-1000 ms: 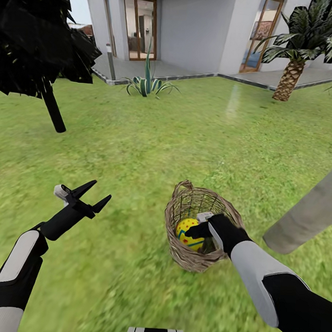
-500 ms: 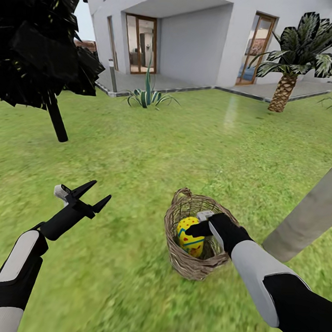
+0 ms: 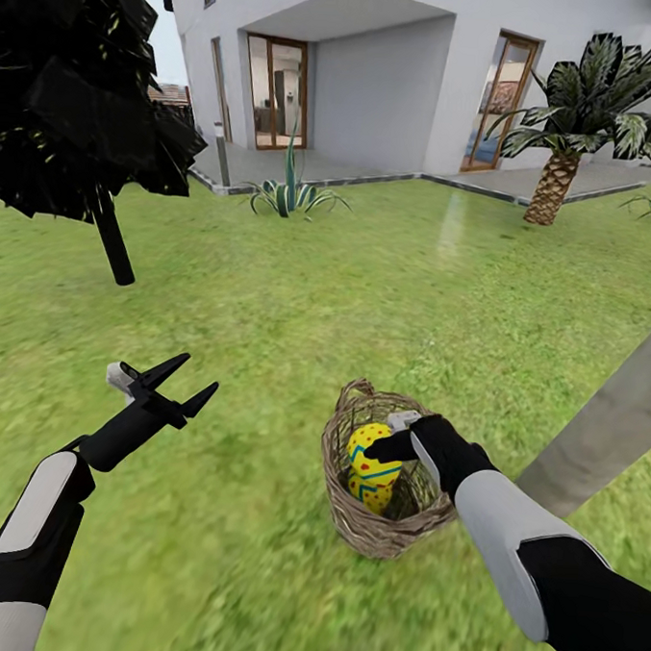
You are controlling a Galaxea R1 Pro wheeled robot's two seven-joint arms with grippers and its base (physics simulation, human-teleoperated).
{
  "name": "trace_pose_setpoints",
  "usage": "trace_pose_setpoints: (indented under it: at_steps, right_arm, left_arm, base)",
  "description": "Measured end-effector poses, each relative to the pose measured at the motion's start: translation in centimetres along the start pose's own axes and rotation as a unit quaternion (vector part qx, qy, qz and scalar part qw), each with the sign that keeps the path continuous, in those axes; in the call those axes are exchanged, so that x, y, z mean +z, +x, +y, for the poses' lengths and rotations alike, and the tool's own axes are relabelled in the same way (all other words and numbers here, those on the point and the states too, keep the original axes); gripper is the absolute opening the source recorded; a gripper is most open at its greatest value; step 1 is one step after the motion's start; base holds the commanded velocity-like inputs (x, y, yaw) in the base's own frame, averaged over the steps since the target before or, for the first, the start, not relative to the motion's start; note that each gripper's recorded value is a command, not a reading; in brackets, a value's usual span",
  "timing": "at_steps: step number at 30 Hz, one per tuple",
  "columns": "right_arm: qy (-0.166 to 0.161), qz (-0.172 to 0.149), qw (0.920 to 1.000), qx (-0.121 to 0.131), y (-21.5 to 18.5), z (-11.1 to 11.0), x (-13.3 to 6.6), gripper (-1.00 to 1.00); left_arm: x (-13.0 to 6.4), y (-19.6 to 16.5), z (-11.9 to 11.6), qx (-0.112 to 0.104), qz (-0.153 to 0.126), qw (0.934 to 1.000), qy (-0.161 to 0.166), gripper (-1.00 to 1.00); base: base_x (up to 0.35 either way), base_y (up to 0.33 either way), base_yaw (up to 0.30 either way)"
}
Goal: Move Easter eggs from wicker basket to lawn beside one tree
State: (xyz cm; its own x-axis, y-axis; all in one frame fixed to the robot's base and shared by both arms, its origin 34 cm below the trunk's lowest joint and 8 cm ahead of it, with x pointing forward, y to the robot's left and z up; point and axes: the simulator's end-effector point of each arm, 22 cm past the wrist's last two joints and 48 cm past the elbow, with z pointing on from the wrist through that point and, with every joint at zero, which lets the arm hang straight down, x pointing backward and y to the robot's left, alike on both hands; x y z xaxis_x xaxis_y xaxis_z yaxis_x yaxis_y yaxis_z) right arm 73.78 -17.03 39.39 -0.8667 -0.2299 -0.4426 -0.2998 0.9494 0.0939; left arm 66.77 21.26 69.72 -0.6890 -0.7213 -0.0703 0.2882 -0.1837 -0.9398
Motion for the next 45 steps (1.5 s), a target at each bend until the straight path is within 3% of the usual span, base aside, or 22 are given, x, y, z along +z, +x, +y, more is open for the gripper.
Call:
trace_pose_setpoints:
  at_steps: [9,12,16,24,33,35,39,45]
  right_arm:
    - [0.008,0.006,0.9999,0.003,-0.9,-1.1,-1.7,-1.00]
    - [0.015,0.034,0.9992,0.011,-0.3,-1.9,-2.6,-1.00]
    - [0.019,0.028,0.9994,0.011,-1.6,-2.4,-3.8,-1.00]
    - [0.021,0.028,0.9993,0.013,-2.8,-2.8,-5.3,-1.00]
    - [0.031,0.026,0.9988,0.028,-3.6,-5.3,-7.5,-1.00]
    - [0.006,0.017,0.9994,0.031,-4.5,-4.6,-8.2,-1.00]
    - [-0.080,0.003,0.9957,0.045,-5.5,-4.0,-10.4,-1.00]
    - [-0.206,-0.036,0.9728,0.099,-7.7,-2.5,-14.5,-1.00]
  left_arm:
    - [1.0,-0.5,-1.7,0.000,-0.001,1.0000,0.000,1.00]
    - [1.4,-0.6,-2.3,0.000,0.000,1.0000,0.000,1.00]
    - [2.6,0.6,-2.6,-0.006,0.020,0.9998,-0.004,1.00]
    - [3.5,0.3,-4.0,-0.006,0.021,0.9997,-0.004,1.00]
    - [4.5,-0.2,-5.7,-0.006,0.021,0.9997,-0.005,1.00]
    - [4.7,-0.3,-6.1,-0.006,0.021,0.9997,-0.005,1.00]
    - [5.1,-0.4,-6.9,-0.006,0.021,0.9997,-0.005,1.00]
    - [5.7,-0.7,-8.0,-0.006,0.021,0.9997,-0.005,1.00]
  base:
    - [0.000,0.000,0.000]
    - [0.000,0.000,0.000]
    - [0.000,0.000,0.000]
    - [0.000,0.000,0.000]
    - [0.000,0.000,0.000]
    - [0.000,0.000,0.000]
    - [0.000,0.000,0.000]
    - [0.000,0.000,0.000]
